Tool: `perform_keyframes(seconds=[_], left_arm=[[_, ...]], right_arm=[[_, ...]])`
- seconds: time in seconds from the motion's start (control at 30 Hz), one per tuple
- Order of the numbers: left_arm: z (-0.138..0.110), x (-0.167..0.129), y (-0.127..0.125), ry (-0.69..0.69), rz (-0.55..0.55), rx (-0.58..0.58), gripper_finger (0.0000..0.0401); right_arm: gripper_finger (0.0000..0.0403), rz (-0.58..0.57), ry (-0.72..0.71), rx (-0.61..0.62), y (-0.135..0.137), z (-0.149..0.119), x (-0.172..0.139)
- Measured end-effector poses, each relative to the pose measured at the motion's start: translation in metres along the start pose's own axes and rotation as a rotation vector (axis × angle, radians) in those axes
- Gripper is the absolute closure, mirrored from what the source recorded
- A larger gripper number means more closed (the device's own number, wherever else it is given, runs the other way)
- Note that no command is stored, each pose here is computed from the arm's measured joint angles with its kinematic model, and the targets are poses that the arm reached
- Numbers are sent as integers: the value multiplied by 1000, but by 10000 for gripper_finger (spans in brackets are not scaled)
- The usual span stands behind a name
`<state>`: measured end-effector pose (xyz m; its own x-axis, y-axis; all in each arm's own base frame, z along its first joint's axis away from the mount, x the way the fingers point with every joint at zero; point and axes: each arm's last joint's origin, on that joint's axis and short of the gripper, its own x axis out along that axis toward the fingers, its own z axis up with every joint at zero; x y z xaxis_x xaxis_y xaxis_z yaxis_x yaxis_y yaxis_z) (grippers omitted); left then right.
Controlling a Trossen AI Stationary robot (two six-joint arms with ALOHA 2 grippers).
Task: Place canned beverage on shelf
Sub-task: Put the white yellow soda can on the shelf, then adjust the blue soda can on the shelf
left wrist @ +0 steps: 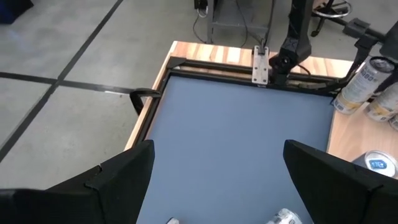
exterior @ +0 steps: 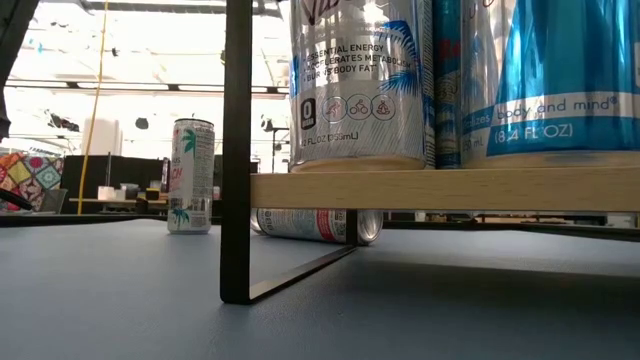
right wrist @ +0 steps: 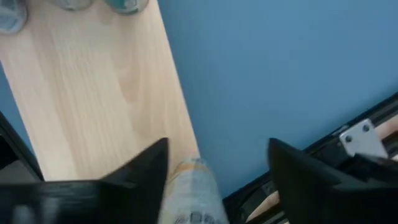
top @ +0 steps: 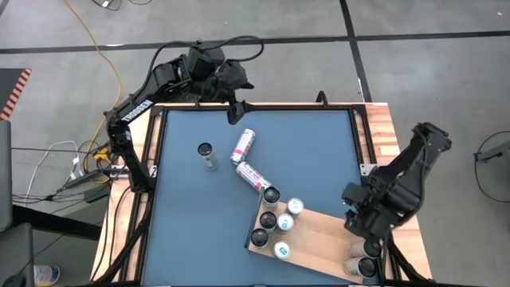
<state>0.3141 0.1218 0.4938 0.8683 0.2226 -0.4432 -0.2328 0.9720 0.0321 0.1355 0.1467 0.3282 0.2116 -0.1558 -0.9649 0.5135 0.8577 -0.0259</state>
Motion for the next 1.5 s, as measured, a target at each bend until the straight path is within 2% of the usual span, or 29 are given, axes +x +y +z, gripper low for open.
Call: perform_keyframes(seconds=[0.27,0.33,0.53,0.73,1.13,1.33,1.5], left_arm=[[-5,1,0,49,0,23,58],[-6,1,0,55,-1,23,58],[-6,1,0,60,-2,32,58],[-6,1,0,63,-3,36,58],[-7,1,0,63,-4,25,58],[-7,1,0,63,-5,23,58],[-7,1,0,63,-5,21,58]], right_arm=[[365,17,45,-52,-9,13,0],[392,18,49,-71,-8,11,-1],[381,-9,88,-24,-8,5,8],[400,4,141,-8,-5,-3,10],[402,12,184,43,-3,-22,5],[402,6,179,44,-3,-24,4],[402,21,104,37,-3,-14,-1]])
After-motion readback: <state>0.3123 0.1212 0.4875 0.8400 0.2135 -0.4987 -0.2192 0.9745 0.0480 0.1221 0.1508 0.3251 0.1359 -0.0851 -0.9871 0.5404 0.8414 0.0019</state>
